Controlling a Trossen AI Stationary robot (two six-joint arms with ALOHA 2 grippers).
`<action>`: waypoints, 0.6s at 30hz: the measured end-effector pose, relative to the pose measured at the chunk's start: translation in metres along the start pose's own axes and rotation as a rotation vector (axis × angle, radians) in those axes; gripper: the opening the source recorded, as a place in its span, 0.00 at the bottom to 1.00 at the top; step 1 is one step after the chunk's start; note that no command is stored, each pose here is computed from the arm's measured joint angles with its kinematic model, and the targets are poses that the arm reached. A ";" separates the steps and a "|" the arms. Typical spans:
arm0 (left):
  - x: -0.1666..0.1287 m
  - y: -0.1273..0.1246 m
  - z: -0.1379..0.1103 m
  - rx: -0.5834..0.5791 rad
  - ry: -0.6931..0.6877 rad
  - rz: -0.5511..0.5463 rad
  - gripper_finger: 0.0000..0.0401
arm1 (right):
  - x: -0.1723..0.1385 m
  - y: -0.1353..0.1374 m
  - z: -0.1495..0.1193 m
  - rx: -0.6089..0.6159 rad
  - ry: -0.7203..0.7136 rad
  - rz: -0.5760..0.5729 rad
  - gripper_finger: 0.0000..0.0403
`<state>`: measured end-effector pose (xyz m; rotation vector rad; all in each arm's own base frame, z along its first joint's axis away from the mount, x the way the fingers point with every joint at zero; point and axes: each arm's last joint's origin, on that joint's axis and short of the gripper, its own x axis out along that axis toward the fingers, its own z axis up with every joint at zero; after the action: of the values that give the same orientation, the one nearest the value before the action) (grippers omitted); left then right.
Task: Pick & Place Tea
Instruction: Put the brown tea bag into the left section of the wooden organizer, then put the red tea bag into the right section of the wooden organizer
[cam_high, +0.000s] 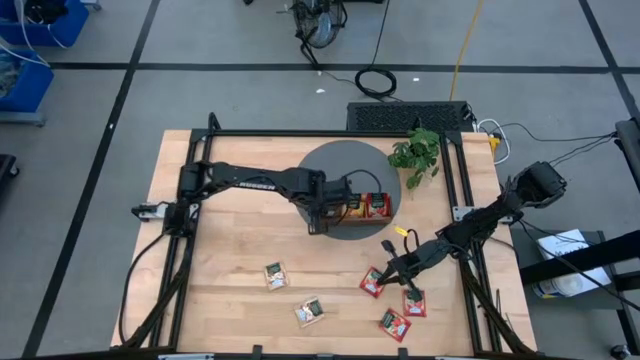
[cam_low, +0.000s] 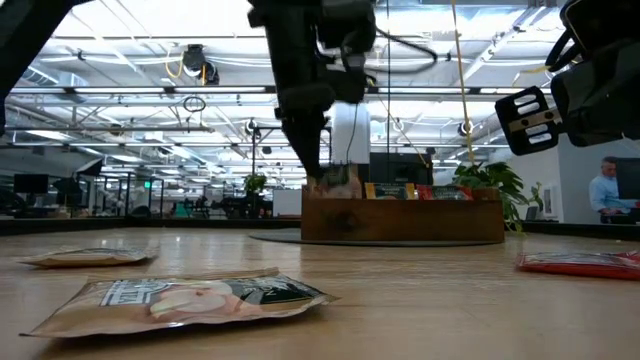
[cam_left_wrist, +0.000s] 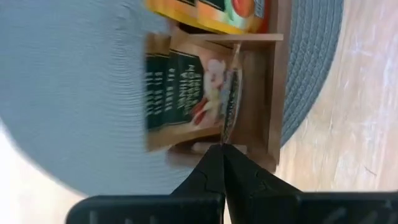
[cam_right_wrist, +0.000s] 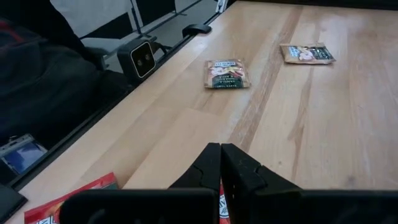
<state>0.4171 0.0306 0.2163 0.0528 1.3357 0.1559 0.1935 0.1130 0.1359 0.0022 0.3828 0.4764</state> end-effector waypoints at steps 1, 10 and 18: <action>0.005 -0.001 0.000 0.010 0.013 -0.005 0.00 | 0.000 0.000 0.000 0.000 0.000 0.000 0.00; 0.006 -0.002 0.000 0.015 0.015 0.001 0.11 | 0.000 0.000 0.000 0.000 0.000 -0.001 0.00; -0.016 -0.005 0.003 0.015 -0.063 0.054 0.30 | 0.000 0.000 0.002 0.000 -0.016 0.001 0.00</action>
<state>0.4169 0.0233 0.2315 0.1057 1.2732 0.1885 0.1941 0.1133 0.1375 0.0066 0.3672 0.4770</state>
